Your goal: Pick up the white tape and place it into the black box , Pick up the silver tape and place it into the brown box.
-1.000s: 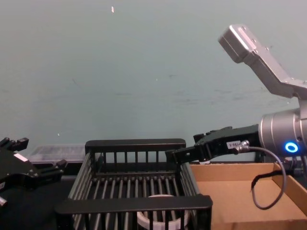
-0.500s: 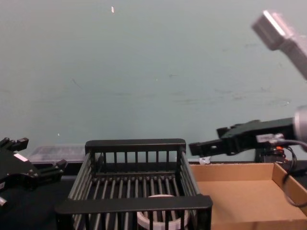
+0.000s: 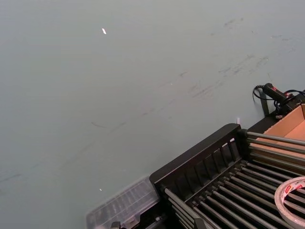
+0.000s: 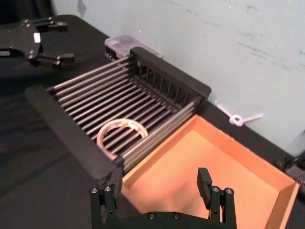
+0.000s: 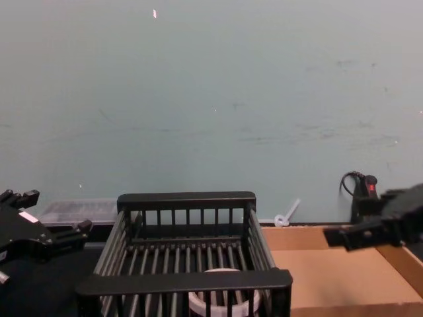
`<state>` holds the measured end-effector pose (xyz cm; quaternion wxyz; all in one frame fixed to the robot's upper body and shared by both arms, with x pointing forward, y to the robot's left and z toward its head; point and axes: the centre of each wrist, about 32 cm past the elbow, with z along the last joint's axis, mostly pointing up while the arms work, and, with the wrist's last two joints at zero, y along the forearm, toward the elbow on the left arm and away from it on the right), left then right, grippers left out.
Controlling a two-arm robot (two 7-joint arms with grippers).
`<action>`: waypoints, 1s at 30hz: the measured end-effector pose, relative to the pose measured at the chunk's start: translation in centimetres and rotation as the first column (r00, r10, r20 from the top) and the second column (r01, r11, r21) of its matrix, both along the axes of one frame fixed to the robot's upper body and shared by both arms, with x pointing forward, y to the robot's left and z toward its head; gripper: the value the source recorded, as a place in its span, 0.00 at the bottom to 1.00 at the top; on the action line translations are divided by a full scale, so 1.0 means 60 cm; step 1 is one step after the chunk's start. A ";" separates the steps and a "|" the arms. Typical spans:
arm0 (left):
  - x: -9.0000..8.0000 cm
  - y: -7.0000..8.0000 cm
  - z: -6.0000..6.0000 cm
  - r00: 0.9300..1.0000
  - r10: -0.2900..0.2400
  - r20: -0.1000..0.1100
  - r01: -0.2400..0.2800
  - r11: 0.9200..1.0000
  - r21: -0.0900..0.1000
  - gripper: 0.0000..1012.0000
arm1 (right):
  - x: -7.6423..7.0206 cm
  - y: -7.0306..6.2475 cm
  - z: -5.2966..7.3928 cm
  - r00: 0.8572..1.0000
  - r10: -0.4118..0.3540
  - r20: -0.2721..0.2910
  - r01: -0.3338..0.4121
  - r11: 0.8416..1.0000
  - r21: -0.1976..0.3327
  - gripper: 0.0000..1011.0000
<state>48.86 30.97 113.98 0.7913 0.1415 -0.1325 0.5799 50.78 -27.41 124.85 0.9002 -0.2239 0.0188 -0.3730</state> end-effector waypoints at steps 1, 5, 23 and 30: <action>0.000 0.000 0.000 1.000 0.000 0.000 0.000 1.000 0.000 0.99 | -0.004 -0.003 0.000 1.000 0.002 -0.005 -0.002 1.000 -0.003 0.99; 0.000 0.000 0.000 1.000 0.000 0.000 0.000 1.000 0.000 0.99 | -0.027 -0.009 -0.001 0.999 0.018 -0.030 -0.019 1.000 -0.014 0.99; 0.000 0.000 0.000 1.000 0.000 0.000 0.000 1.000 0.000 0.99 | -0.066 -0.003 -0.035 0.981 0.073 -0.182 -0.083 0.995 -0.046 0.99; 0.000 0.000 0.000 1.000 0.000 0.000 0.000 1.000 0.000 0.99 | -0.067 0.005 -0.044 0.970 0.111 -0.218 -0.126 0.990 -0.058 0.99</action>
